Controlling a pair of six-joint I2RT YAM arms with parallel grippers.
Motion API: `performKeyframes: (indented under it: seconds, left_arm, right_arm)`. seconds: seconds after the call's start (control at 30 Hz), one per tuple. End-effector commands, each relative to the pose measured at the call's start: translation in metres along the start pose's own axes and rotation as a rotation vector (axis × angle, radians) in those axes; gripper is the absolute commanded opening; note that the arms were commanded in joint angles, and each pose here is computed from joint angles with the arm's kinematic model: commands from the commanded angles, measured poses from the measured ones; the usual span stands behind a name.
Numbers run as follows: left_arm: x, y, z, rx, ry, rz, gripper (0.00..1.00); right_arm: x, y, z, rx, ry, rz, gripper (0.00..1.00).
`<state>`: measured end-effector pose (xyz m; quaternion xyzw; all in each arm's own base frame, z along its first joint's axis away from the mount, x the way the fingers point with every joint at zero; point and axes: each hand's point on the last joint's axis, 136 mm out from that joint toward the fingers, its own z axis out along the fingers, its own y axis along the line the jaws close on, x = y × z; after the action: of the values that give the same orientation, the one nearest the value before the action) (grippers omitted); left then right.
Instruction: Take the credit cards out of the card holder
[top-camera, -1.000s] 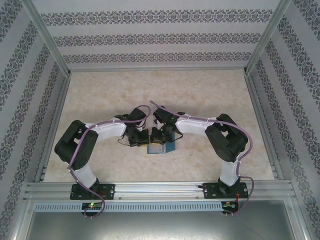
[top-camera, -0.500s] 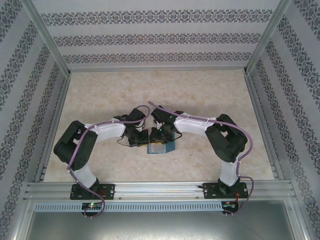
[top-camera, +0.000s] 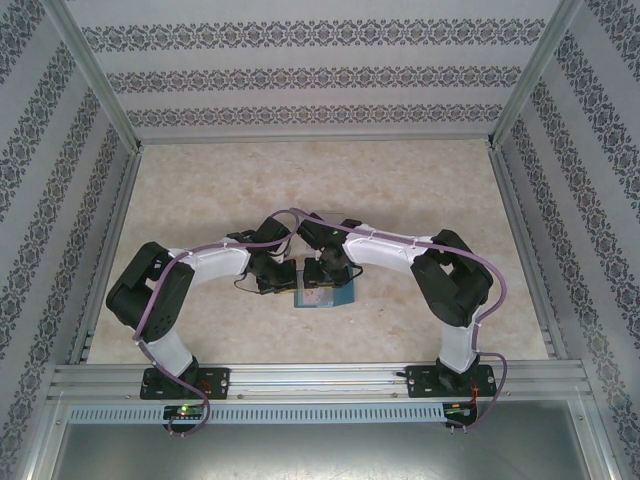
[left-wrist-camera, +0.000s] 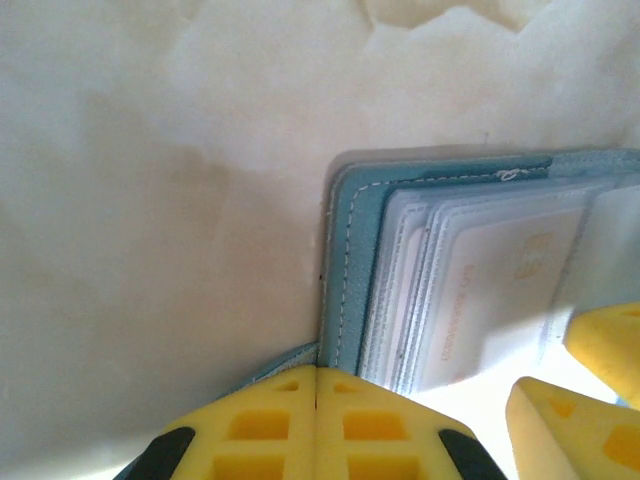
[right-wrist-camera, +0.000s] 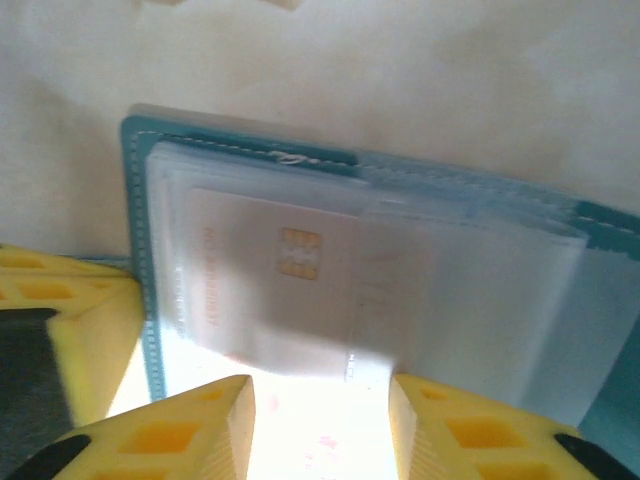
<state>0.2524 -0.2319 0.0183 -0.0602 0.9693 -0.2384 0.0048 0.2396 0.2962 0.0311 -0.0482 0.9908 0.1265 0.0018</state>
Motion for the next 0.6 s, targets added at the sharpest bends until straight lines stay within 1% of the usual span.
performKeyframes:
  seconds: [0.0, 0.23, 0.5, 0.57]
  left_arm:
    - [0.013, 0.015, 0.007, -0.045, 0.041, -0.021, 0.04]
    - [0.013, 0.014, 0.008, -0.044, 0.043, -0.022, 0.04]
    - [0.009, 0.014, 0.007, -0.062, 0.039, -0.019, 0.04]
    - [0.009, 0.015, 0.007, -0.065, 0.041, -0.018, 0.04]
  right_arm:
    - [0.003, -0.012, -0.010, 0.095, -0.015, -0.024, 0.43]
    - [0.003, -0.023, -0.016, 0.157, -0.033, -0.027, 0.45]
    - [0.002, -0.030, -0.022, 0.177, -0.060, -0.012, 0.49]
    - [0.002, -0.029, -0.023, 0.176, -0.061, -0.012, 0.49]
